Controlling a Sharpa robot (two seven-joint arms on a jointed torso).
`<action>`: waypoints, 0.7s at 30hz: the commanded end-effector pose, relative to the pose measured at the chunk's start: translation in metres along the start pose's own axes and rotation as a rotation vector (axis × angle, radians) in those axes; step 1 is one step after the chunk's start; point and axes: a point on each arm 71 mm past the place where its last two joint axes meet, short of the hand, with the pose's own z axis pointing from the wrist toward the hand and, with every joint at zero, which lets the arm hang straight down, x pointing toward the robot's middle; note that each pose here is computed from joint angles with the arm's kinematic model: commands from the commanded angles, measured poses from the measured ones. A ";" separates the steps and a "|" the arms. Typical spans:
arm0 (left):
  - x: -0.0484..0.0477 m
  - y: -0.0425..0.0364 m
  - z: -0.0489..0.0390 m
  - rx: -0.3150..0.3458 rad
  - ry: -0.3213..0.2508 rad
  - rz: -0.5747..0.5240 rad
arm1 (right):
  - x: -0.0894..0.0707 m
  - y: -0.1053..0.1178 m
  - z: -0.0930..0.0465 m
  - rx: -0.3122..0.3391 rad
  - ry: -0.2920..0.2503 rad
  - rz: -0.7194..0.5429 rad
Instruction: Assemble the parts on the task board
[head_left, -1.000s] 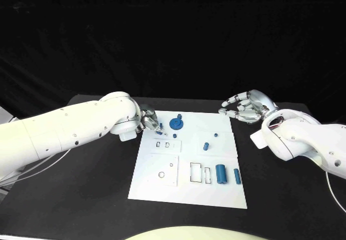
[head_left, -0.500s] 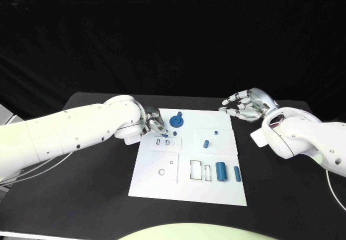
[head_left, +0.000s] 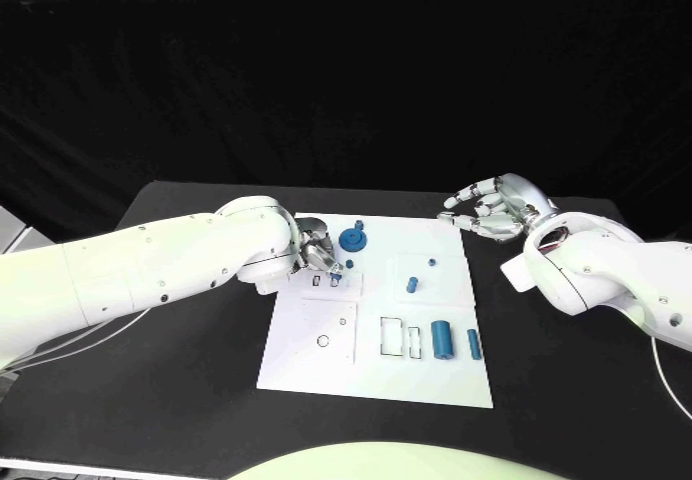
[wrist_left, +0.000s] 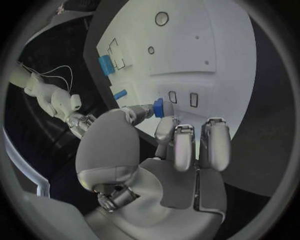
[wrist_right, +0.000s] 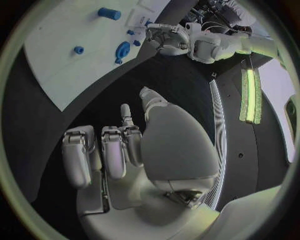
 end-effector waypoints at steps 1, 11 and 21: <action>0.0002 -0.0013 0.0012 -0.005 -0.022 0.024 | 0.002 0.001 0.000 -0.011 0.015 -0.006; 0.0021 -0.0023 0.0033 -0.006 -0.037 0.058 | 0.002 0.001 0.000 -0.011 0.015 -0.007; 0.0044 -0.0022 0.0042 -0.010 -0.028 0.081 | 0.001 0.001 0.000 -0.013 0.014 -0.007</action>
